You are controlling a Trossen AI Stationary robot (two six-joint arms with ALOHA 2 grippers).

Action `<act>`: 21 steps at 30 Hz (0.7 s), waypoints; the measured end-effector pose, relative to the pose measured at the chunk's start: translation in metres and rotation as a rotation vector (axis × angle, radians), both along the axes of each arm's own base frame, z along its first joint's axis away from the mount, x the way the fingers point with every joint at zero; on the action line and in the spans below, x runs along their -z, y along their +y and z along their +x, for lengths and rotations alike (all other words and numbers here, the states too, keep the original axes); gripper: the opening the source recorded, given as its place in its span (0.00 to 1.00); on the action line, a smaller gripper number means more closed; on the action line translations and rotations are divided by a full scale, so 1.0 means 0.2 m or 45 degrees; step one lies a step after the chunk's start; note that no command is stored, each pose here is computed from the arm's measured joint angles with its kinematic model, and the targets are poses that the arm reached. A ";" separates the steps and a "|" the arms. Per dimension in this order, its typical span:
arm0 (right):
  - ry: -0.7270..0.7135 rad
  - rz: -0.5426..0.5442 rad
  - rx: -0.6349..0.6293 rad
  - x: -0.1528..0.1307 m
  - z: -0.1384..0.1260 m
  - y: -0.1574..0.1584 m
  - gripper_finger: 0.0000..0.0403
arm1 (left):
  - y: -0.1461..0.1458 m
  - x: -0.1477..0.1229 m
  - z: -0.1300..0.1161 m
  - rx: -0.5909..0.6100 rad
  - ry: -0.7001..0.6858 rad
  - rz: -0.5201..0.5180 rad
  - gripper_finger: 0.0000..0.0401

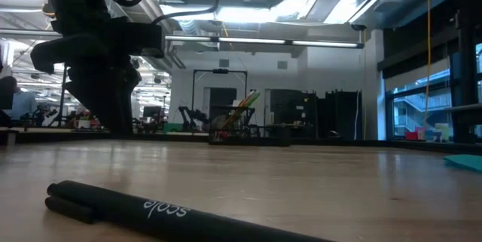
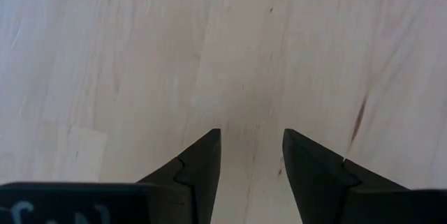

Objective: Pick and place office supplies into organizer
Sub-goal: Put the bottom black pen into the desk organizer

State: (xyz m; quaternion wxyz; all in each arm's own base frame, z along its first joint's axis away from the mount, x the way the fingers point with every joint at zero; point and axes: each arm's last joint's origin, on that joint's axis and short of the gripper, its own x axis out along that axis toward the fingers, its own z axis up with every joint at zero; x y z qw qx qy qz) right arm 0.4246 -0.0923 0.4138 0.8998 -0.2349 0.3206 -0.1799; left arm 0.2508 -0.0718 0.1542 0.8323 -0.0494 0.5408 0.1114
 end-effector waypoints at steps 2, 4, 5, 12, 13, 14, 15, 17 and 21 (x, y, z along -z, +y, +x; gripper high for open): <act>0.011 0.216 -0.118 -0.01 -0.08 0.06 0.43 | 0.00 0.00 0.00 -0.005 -0.006 -0.004 0.37; 0.031 0.377 -0.177 0.00 -0.14 0.13 0.43 | 0.00 0.00 0.00 -0.005 -0.011 -0.005 0.37; 0.056 0.425 -0.184 0.02 -0.16 0.18 0.43 | 0.00 0.00 0.00 -0.005 -0.011 -0.006 0.37; 0.155 0.592 -0.182 0.13 -0.36 0.48 0.43 | -0.01 -0.01 0.02 -0.007 -0.052 -0.019 0.37; 0.163 0.590 -0.168 0.16 -0.38 0.53 0.43 | -0.01 -0.01 0.02 -0.007 -0.059 -0.021 0.37; 0.149 0.588 -0.157 0.18 -0.40 0.57 0.43 | -0.01 -0.01 0.02 -0.002 -0.072 -0.024 0.37; 0.132 0.590 -0.151 0.21 -0.42 0.61 0.43 | -0.01 -0.01 0.03 0.011 -0.085 -0.024 0.37; 0.087 0.622 -0.168 0.27 -0.47 0.69 0.43 | -0.02 -0.02 0.04 0.049 -0.115 -0.019 0.37; -0.042 0.733 -0.234 0.44 -0.51 0.84 0.43 | -0.03 -0.04 0.07 0.155 -0.190 -0.045 0.37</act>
